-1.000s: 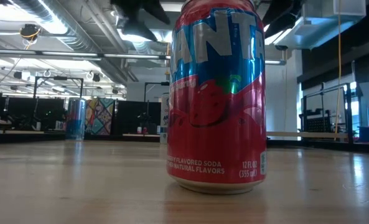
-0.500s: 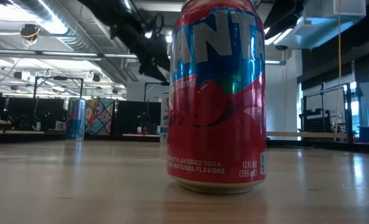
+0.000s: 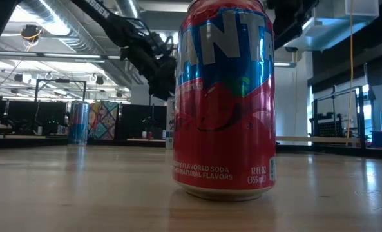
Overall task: Place canned beverage on shelf
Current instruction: Put the white-blue soda can on the shelf aligned with other white-blue soda can
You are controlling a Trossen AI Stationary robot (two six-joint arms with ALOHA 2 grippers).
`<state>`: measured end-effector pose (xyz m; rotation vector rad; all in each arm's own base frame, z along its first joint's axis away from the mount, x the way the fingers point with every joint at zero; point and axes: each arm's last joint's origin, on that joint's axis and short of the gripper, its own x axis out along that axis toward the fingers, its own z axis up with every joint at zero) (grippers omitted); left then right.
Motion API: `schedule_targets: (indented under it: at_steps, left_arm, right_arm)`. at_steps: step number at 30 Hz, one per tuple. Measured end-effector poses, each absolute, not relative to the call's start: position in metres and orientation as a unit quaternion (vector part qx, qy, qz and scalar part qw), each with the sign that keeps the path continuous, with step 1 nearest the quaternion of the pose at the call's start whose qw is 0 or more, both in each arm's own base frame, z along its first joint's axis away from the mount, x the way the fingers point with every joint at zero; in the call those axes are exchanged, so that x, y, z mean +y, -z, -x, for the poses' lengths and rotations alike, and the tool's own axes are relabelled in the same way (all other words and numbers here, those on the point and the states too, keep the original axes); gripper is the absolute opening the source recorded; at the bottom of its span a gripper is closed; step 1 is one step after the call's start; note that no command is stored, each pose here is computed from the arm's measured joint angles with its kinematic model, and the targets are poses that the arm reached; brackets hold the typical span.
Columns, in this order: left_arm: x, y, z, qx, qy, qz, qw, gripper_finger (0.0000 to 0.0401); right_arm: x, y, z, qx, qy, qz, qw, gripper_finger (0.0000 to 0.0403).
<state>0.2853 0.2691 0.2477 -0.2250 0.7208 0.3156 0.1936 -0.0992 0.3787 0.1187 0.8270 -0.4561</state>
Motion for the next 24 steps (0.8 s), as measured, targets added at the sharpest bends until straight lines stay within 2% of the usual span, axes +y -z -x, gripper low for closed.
schedule_targets:
  at_steps: [13,24]
  left_arm:
    - [0.2678,-0.2418,-0.2852,0.365,-0.159,0.09,0.913,0.0351]
    - [0.2656,-0.2419,-0.2873,0.366,-0.152,0.084,0.914,0.0256]
  right_arm:
    - [-0.102,-0.3754,-0.1974,0.408,0.214,-0.049,0.886,0.0308]
    - [-0.102,-0.3753,-0.1973,0.407,0.216,-0.054,0.886,0.0308]
